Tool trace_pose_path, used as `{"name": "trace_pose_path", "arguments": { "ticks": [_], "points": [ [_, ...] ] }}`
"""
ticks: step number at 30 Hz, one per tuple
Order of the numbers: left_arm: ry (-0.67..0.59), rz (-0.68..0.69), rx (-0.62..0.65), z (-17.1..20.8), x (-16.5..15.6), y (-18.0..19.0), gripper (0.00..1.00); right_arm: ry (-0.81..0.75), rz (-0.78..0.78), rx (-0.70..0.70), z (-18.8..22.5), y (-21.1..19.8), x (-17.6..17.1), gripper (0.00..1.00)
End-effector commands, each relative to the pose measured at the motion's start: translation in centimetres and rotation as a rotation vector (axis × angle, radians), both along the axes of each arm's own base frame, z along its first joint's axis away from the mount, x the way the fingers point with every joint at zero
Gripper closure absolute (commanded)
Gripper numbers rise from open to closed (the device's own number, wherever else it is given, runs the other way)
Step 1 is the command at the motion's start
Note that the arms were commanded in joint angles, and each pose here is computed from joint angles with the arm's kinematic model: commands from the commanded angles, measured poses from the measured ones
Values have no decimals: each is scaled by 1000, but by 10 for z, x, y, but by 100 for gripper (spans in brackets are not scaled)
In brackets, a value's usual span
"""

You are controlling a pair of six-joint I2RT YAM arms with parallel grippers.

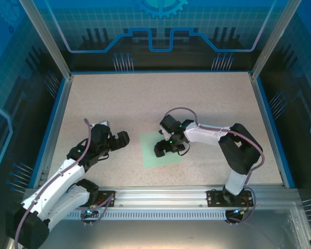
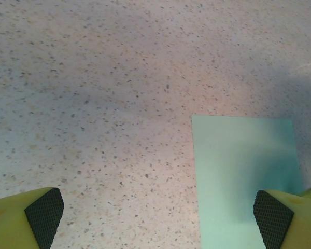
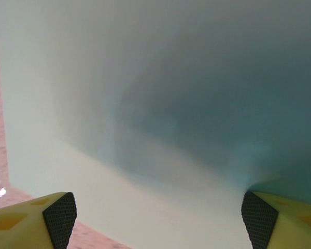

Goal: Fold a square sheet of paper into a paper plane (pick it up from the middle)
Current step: Move the square sheet of paper to the center of the table.

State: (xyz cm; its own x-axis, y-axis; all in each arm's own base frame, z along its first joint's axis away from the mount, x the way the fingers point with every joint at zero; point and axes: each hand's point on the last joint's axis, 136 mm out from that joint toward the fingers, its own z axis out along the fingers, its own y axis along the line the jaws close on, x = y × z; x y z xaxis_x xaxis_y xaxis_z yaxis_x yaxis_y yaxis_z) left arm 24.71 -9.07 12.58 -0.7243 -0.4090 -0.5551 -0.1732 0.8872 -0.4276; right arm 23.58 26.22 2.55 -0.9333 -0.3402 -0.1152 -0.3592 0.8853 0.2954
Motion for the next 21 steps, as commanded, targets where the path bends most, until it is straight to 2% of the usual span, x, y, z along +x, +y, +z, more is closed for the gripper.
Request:
{"name": "trace_pose_path", "arguments": {
  "ticks": [1,5,8,12,17,21],
  "points": [
    [-37,-60,-33,4,5,-10,2,-17,90,-75,12,-25,12,13],
    [-35,-84,-11,3,5,-11,2,-56,40,-31,42,-12,33,13],
    [-41,-86,3,6,6,-10,2,-106,-18,-69,52,2,38,13],
    [-47,-70,8,8,7,-7,2,-161,-34,-174,47,25,38,11],
    [-35,-63,20,6,7,-5,1,-123,-48,-74,28,58,46,12],
    [-22,-66,16,4,3,-5,1,-93,-42,-86,11,58,52,12]
  ]
}}
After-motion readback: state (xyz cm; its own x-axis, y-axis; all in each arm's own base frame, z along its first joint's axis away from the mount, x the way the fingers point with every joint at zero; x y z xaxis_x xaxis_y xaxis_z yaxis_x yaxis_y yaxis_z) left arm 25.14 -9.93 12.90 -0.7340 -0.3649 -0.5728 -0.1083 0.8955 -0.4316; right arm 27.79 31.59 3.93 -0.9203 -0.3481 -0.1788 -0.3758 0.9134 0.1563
